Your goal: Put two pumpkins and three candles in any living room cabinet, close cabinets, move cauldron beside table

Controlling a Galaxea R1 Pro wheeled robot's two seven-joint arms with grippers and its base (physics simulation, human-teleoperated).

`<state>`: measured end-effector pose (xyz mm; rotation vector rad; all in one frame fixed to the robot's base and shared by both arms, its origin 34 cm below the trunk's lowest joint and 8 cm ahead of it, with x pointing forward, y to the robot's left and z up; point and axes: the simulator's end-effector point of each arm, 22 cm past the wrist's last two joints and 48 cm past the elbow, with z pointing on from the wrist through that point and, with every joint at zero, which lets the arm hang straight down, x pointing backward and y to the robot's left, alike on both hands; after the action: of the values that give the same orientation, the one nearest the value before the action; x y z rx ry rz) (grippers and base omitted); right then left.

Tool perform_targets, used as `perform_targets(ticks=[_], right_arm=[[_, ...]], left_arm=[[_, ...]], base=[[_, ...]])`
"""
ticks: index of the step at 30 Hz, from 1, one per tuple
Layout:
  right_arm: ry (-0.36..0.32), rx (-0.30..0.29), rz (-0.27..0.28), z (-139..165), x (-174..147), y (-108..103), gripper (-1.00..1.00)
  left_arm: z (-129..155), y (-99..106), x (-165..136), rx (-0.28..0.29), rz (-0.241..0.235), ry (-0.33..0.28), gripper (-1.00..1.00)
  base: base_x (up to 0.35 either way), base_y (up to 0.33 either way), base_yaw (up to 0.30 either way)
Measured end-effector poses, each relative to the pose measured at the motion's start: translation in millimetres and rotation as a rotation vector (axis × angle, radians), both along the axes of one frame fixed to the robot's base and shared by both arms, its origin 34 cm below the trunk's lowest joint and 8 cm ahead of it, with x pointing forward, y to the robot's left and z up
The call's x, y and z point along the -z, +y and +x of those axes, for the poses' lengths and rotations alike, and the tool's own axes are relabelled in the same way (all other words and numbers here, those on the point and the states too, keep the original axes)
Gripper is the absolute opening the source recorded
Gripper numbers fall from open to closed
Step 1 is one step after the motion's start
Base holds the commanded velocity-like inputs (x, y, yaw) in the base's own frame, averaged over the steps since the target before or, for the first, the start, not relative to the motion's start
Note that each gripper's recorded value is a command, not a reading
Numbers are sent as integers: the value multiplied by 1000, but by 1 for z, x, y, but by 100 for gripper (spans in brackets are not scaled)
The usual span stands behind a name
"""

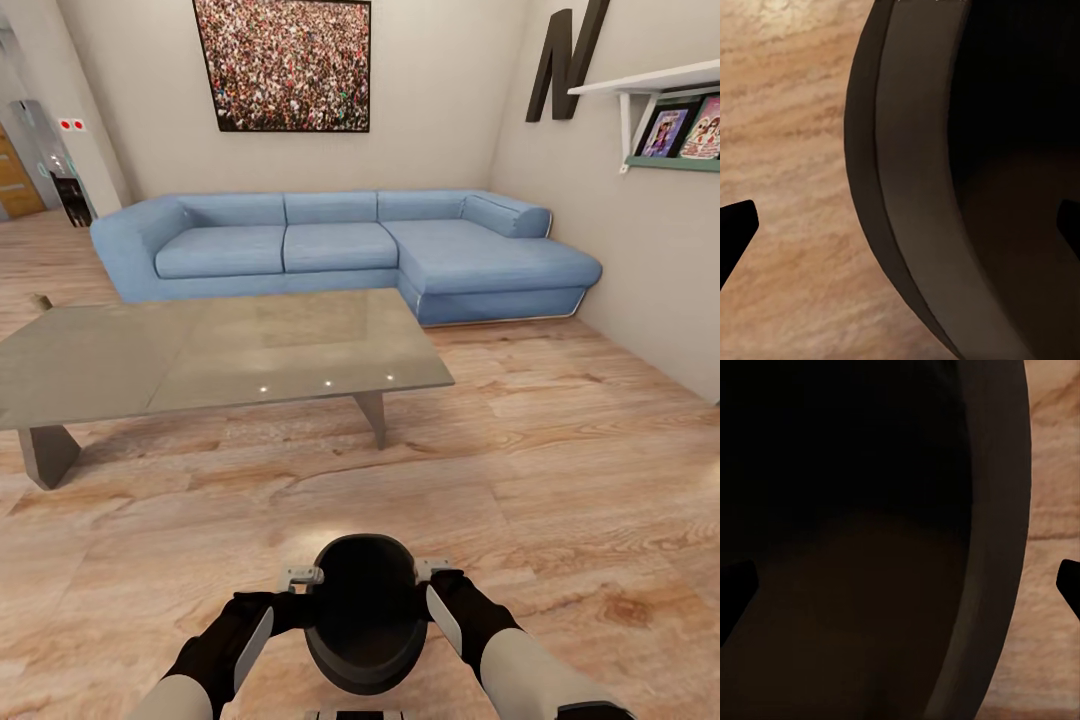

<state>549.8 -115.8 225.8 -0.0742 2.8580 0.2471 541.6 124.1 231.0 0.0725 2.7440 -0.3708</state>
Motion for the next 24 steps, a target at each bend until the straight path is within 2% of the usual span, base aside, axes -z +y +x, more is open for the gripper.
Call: perform_targets(ticks=[24], right_arm=[[36,3,1,-12,12,0,100]], left_arm=[[-5,-2,8,2,-7,17,100]], base=[[0,0,0]])
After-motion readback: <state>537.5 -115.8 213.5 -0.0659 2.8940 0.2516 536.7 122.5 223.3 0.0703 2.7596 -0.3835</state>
